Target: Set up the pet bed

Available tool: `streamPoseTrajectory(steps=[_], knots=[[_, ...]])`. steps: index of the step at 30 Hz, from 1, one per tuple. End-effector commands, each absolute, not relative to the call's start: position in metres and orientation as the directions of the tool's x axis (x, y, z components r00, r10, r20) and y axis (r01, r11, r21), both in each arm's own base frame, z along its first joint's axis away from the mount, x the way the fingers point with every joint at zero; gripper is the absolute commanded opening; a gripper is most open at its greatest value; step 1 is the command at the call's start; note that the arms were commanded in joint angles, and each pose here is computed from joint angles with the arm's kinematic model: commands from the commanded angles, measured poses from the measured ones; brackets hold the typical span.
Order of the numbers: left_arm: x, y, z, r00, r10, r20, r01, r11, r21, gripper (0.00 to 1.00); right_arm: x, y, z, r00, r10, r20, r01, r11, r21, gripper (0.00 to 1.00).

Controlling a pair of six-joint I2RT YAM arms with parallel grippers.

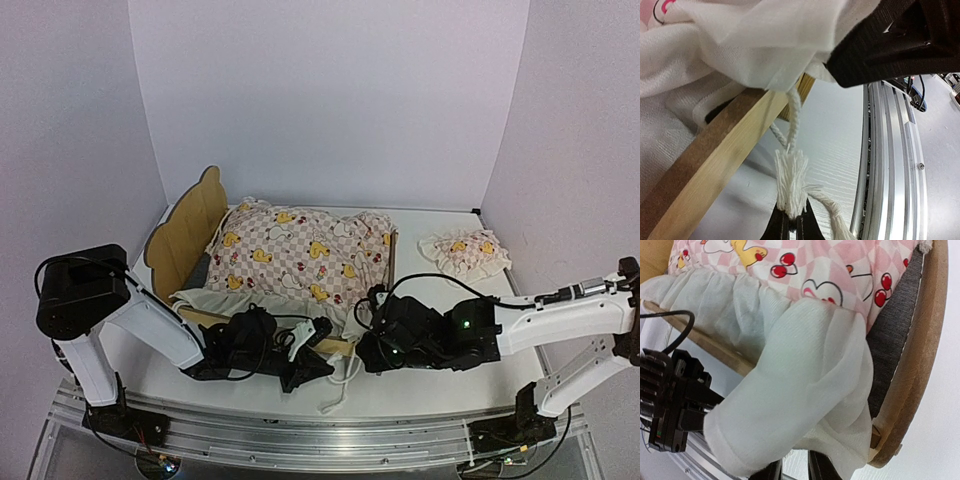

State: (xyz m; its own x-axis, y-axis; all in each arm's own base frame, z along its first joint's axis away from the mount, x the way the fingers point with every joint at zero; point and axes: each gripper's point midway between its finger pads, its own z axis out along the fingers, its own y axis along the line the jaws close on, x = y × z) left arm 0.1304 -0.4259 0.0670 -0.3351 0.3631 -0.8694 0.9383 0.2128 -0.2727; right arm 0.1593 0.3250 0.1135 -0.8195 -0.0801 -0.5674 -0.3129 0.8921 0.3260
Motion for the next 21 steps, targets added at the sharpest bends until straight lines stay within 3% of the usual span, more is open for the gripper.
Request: streamPoseTrajectory(steps=[1,9,21], knots=[[0.142,-0.435,0.072,-0.371,0.320,-0.872,0.921,0.246,-0.301,0.01,0.176,0.324,0.109,-0.792,0.067,-0.607,-0.200,0.911,0.361,0.19],[0.145,-0.437,0.072,-0.350,0.316,-0.882,0.928,0.245,-0.281,0.01,0.171,0.340,0.092,-0.801,0.049,-0.597,-0.218,0.905,0.366,0.25],[0.149,-0.441,0.072,-0.297,0.317,-0.901,0.944,0.238,-0.227,0.01,0.192,0.324,0.082,-0.718,0.096,-0.689,-0.137,0.952,0.275,0.22]])
